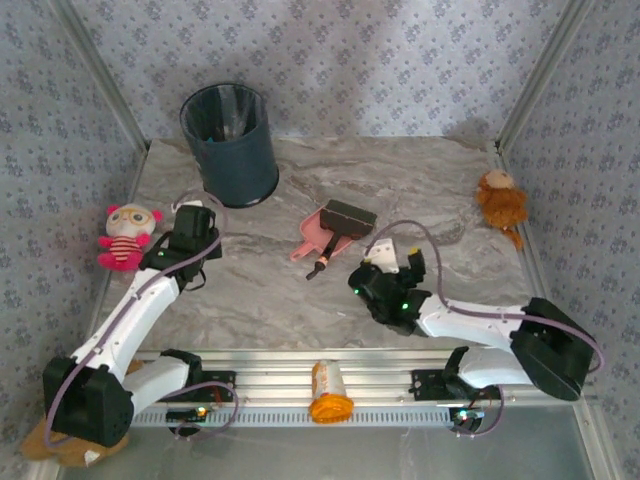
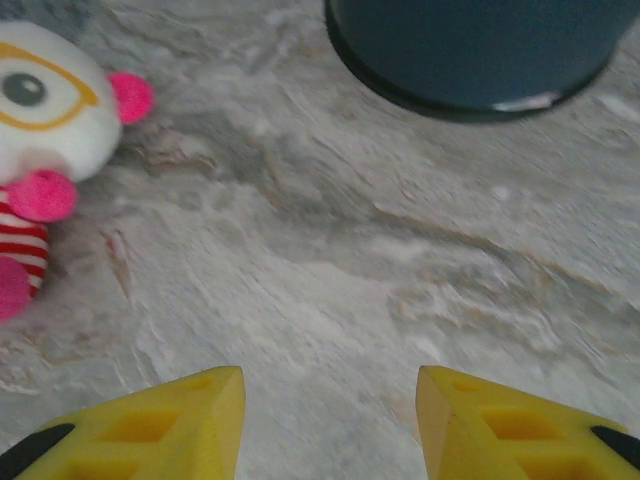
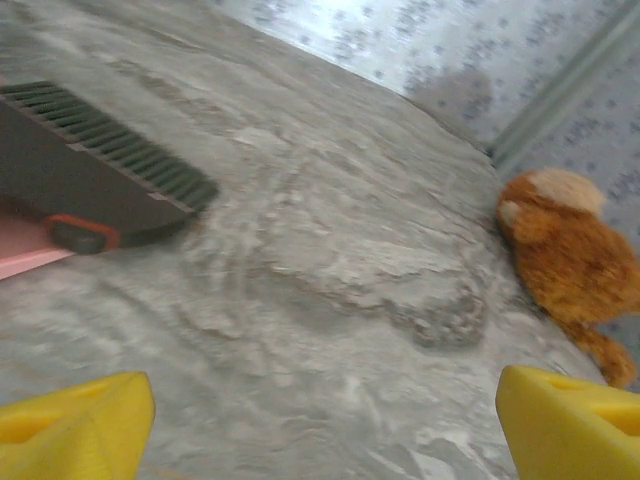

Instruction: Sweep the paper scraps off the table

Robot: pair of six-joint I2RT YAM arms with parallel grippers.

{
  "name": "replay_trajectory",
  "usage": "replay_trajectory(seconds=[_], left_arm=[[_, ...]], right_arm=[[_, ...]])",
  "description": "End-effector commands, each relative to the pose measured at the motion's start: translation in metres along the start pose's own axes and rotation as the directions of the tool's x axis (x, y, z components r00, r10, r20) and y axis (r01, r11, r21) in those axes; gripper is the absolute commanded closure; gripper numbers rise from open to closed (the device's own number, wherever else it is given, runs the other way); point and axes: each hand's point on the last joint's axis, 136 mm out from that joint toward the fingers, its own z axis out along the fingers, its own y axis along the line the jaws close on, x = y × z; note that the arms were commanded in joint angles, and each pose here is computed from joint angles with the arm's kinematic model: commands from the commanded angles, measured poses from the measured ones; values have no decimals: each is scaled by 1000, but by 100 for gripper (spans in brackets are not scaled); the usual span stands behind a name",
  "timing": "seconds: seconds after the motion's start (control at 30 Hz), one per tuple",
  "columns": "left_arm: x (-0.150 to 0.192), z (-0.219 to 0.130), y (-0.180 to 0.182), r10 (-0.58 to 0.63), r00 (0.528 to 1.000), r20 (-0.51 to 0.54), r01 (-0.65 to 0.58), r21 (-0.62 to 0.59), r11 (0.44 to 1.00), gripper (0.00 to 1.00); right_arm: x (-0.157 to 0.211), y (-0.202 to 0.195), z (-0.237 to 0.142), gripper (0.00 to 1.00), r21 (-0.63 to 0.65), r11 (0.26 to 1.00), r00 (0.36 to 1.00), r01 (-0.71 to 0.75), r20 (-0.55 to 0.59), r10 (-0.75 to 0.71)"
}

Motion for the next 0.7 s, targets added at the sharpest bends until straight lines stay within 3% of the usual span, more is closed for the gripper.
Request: replay_trajectory(seconds=[0.0, 0.23, 0.47, 0.67], left_arm=[[-30, 3, 18, -9, 984, 179, 29, -108, 994, 51], [-25, 26, 25, 77, 967, 244, -32, -184, 982, 50], [-17, 55, 25, 133, 966, 220, -89, -202, 975, 49], [-7, 76, 21, 154, 971, 181, -121, -183, 976, 45]], right_arm=[[-3, -34, 7, 10, 71, 994, 996, -82, -30, 85], [-13, -82, 28, 8, 84, 974, 976, -211, -29, 215], [2, -118, 62, 7, 127, 949, 955, -290, -23, 295], [22, -126, 90, 7, 138, 944, 951, -299, -34, 306]])
